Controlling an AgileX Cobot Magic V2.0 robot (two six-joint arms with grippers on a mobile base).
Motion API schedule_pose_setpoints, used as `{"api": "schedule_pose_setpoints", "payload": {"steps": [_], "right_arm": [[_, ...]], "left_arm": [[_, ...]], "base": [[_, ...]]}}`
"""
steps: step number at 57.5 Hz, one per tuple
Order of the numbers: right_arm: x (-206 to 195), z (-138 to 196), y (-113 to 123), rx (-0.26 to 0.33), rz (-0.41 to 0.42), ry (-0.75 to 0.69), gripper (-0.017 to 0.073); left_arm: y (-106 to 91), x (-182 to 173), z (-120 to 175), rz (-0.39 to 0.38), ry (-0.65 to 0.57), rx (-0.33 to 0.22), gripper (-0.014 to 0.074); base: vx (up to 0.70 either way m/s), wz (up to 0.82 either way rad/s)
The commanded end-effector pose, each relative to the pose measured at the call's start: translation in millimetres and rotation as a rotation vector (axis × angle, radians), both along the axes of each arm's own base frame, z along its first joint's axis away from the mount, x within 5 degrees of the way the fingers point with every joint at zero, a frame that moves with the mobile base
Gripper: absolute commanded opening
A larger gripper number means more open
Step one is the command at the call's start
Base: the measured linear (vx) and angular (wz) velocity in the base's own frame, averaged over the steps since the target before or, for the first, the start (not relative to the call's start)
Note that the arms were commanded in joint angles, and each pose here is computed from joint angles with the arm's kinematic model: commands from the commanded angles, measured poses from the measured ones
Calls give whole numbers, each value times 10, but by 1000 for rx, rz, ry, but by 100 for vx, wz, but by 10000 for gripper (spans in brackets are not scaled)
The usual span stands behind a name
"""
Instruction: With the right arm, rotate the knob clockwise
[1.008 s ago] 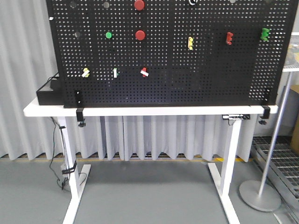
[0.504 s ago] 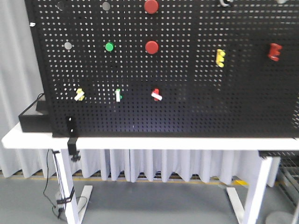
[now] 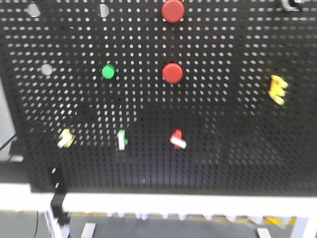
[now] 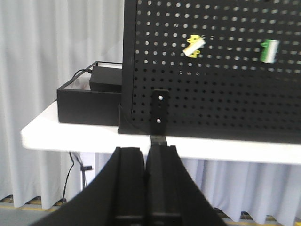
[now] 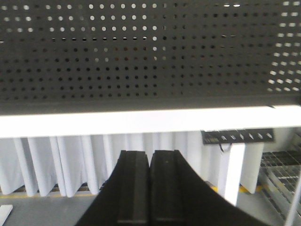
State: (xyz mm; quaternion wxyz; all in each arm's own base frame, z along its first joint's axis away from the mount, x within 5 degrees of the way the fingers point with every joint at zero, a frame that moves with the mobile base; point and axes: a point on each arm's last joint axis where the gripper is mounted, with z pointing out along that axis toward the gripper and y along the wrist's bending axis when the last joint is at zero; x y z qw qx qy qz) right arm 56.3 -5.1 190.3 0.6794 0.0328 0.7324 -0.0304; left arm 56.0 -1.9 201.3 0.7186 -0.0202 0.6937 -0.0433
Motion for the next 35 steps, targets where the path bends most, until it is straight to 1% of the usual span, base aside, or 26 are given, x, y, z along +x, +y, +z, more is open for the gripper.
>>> {"api": "schedule_pose_setpoints", "payload": {"steps": [1, 20, 35], "right_arm": [[-3, 65, -2, -22, -3, -87, -9], [-3, 64, -2, -22, -3, -86, -9], [-3, 64, -2, -22, -3, -86, -9]], "left_arm": [[10, 4, 28, 11, -65, -20, -6], [10, 4, 28, 11, -65, -20, -6], [10, 4, 28, 11, -65, -20, -6]], "base": [[37, 2], [33, 3], [20, 1]]}}
